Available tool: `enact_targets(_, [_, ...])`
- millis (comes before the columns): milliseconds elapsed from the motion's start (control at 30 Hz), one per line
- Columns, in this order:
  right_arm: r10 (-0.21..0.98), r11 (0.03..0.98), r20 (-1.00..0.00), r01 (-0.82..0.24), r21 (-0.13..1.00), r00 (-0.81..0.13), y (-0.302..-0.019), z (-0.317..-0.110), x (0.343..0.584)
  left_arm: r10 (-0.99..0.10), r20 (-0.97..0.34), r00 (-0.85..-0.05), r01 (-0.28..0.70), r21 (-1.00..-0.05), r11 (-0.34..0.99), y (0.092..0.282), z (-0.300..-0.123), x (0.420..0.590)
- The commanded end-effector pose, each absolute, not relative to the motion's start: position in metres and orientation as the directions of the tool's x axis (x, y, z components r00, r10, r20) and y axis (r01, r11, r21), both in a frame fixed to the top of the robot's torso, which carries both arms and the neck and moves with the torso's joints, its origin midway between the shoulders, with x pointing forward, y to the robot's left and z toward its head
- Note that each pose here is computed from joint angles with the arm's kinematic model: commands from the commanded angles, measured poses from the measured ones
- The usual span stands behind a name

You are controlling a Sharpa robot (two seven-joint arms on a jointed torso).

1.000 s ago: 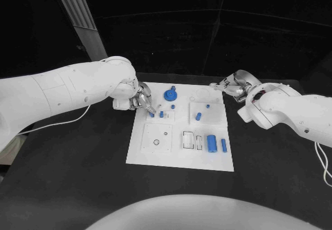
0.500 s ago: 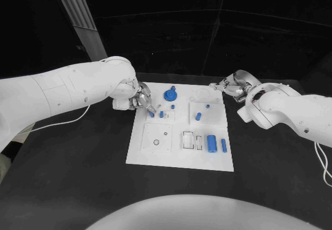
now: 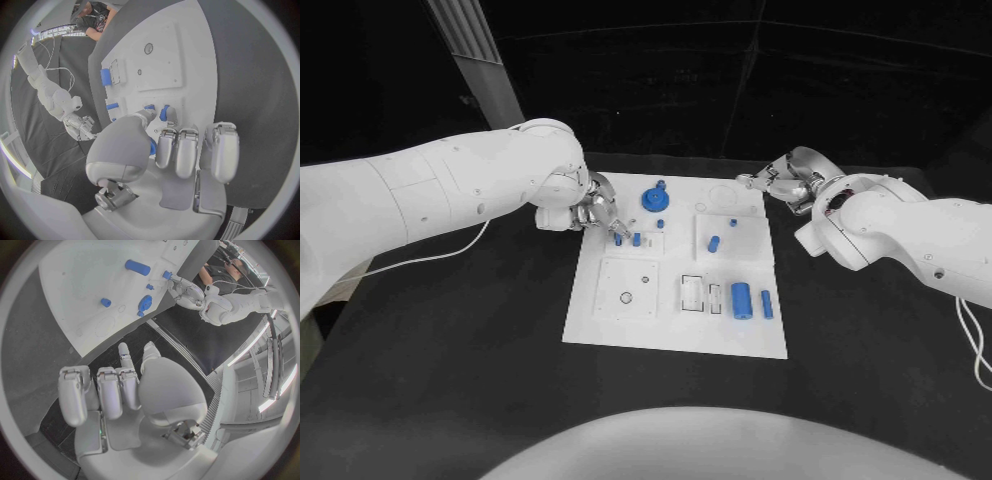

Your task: Assemble the parts on the task board

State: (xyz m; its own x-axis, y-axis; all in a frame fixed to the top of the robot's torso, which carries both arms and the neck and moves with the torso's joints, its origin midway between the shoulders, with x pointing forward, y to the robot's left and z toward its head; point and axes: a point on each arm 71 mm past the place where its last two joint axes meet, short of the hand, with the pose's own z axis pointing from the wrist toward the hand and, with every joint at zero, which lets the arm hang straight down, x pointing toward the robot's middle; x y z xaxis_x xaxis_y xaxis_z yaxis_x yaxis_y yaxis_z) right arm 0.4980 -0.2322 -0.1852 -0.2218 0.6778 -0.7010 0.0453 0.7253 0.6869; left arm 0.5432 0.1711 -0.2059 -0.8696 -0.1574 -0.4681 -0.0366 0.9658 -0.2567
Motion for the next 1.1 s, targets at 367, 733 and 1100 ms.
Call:
enact_targets(367, [0.677,0.725,-0.701,0.040,0.687,-0.224,-0.232,-0.184,0.498,-0.131,-0.432,-0.892,-0.039,-0.216,0.976,0.174,-0.221,0.535])
enact_targets(733, [0.677,0.725,-0.701,0.040,0.687,-0.225,-0.232,-0.184,0.498,-0.127,-0.477,-0.870,-0.025,-0.214,0.977,0.177,-0.219,0.536])
enact_targets(1100, [0.676,0.726,-0.701,0.039,0.687,-0.226,-0.231,-0.185,0.499,-0.128,-0.546,-0.828,-0.011,-0.213,0.977,0.180,-0.210,0.539])
